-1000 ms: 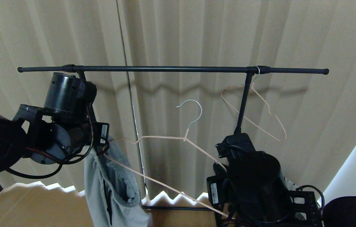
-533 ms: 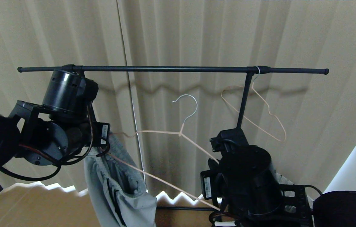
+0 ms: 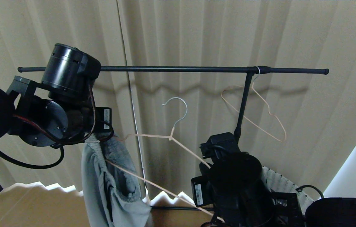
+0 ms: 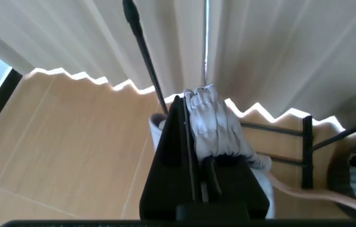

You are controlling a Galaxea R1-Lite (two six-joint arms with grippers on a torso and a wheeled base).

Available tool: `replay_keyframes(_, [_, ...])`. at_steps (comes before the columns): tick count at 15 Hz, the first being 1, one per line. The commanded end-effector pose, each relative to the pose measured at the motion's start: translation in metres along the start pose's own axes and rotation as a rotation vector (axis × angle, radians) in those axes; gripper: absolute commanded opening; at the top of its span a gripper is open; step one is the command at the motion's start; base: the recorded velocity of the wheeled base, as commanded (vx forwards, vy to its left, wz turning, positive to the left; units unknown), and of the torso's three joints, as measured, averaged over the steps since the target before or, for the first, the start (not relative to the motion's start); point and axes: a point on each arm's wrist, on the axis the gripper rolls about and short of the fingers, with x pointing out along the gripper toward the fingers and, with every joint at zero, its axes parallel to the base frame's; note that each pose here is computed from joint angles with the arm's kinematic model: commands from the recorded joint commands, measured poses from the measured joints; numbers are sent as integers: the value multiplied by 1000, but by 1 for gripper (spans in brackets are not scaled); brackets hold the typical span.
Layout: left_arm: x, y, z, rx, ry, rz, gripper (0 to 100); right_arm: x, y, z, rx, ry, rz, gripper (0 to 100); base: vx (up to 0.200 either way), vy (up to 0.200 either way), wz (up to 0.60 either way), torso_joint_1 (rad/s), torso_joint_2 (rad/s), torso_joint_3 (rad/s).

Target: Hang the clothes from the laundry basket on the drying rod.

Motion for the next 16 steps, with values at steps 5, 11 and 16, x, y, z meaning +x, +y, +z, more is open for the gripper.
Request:
replay_keyframes(5, [-25, -23, 1, 34, -54, -77, 0, 14, 18, 3, 3, -8, 8, 0, 0, 0, 0, 0, 0, 0])
replay_keyframes(11, [-45, -39, 6, 44, -96, -154, 0, 25, 25, 4, 8, -10, 2, 0, 0, 0, 0, 0, 0, 0])
replay_keyframes(16, [-66, -40, 8, 113, -145, -207, 0, 47, 5, 22, 40, -23, -46, 0, 0, 0, 0, 0, 0, 0])
